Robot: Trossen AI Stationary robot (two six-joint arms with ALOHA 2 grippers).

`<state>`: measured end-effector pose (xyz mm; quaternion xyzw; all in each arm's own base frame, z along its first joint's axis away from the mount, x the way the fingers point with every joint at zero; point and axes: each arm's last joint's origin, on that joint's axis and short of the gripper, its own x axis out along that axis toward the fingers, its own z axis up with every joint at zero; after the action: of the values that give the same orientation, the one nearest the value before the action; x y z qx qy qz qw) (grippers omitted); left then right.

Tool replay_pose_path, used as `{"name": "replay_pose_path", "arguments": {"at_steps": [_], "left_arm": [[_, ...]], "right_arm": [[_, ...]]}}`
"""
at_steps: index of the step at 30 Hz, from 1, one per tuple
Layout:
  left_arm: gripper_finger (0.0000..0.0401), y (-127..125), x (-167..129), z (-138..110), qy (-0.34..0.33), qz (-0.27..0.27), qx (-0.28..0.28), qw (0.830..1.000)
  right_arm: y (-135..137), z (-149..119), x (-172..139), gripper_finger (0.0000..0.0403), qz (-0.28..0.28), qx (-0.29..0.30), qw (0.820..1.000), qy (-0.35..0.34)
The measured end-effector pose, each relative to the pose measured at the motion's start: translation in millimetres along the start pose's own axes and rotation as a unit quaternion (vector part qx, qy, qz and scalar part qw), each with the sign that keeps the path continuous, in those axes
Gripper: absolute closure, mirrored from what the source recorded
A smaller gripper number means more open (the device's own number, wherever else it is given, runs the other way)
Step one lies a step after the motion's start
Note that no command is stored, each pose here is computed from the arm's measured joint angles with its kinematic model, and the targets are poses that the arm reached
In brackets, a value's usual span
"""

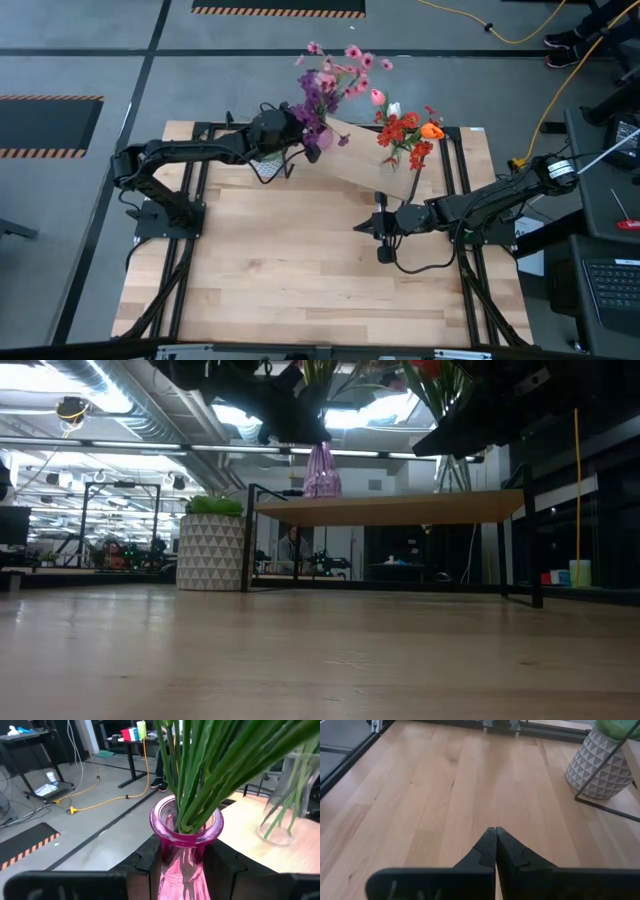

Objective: Pick and place flowers into a vace then onto a shelf
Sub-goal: Put the pink vase on the shelf, then return to Home Position

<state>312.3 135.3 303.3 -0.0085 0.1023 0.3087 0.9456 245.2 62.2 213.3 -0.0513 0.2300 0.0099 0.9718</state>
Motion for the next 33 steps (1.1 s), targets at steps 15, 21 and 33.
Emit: {"name": "replay_pose_path", "arguments": {"at_steps": [15, 21, 33], "left_arm": [[0.0300, 1.9, 8.1, -8.2, 0.016, -0.011, -0.004, 1.000], [0.0284, -0.1, 7.8, -8.2, 0.016, -0.028, 0.011, 0.999], [0.0205, -2.9, 6.8, -7.5, 0.013, -0.030, 0.024, 0.999]], "right_arm": [[0.0, 0.5, 0.0, 0.0400, 0.000, 0.002, 1.000, -0.002], [0.1, 0.5, 0.0, 0.0400, 0.000, 0.002, 1.000, -0.003], [0.0, 0.5, 0.0, 0.0400, 0.000, 0.004, 1.000, -0.002]]}}
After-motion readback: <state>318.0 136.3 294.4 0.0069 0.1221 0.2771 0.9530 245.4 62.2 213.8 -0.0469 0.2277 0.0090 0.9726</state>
